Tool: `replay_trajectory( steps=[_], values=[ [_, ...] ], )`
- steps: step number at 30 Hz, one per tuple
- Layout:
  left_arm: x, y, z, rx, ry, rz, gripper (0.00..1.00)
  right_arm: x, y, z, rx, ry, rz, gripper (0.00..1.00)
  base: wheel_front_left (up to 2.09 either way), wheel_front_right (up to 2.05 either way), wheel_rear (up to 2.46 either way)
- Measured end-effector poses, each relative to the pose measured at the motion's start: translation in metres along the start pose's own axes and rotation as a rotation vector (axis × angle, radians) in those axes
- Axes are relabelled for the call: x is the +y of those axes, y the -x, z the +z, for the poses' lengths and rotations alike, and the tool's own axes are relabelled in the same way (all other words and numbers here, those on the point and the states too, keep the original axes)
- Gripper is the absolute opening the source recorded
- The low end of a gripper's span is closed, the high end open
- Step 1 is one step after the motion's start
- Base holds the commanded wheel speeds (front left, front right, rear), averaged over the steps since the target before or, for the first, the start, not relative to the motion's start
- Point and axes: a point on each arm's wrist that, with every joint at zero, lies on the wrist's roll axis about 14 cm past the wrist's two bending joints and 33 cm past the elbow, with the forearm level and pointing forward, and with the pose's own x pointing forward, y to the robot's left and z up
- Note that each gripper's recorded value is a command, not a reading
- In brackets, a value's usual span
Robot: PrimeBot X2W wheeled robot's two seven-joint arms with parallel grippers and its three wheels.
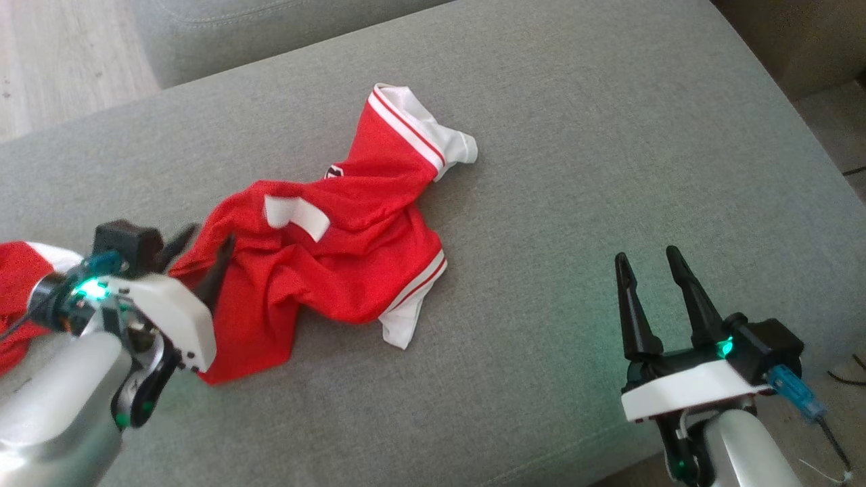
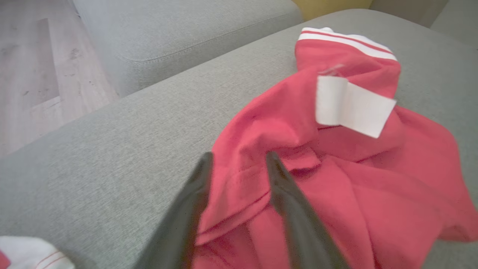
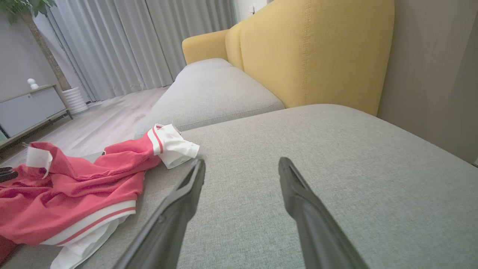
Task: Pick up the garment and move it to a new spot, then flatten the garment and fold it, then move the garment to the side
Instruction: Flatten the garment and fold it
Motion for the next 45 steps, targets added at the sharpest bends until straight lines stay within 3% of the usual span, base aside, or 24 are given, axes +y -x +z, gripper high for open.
replay_trajectory(
  steps=[8, 14, 17, 22, 26, 45],
  values=[
    [0.008, 0.014, 0.003, -0.097, 0.071, 0.11, 1.0, 0.002, -0.001, 0.003, -0.011, -0.002, 0.006, 1.0, 0.0, 0.0, 0.0],
    [-0.042, 0.013, 0.029, -0.21, 0.14, 0.038, 1.0, 0.003, -0.004, 0.001, -0.005, -0.001, 0.012, 1.0, 0.0, 0.0, 0.0],
    [-0.067, 0.002, 0.019, -0.184, 0.165, 0.013, 1.0, 0.005, -0.005, -0.002, 0.006, -0.001, 0.017, 1.0, 0.0, 0.0, 0.0],
    [-0.056, -0.019, -0.009, -0.081, 0.088, 0.101, 1.0, 0.005, -0.004, -0.004, 0.014, -0.006, 0.012, 1.0, 0.0, 0.0, 0.0],
    [-0.049, -0.032, -0.001, -0.096, 0.046, 0.124, 1.0, -0.005, 0.0, -0.006, 0.021, -0.002, -0.018, 1.0, 0.0, 0.0, 0.0],
    [-0.013, -0.048, -0.011, -0.063, 0.038, 0.216, 1.0, -0.011, -0.005, -0.008, 0.03, 0.0, -0.036, 1.0, 0.0, 0.0, 0.0]
  ],
)
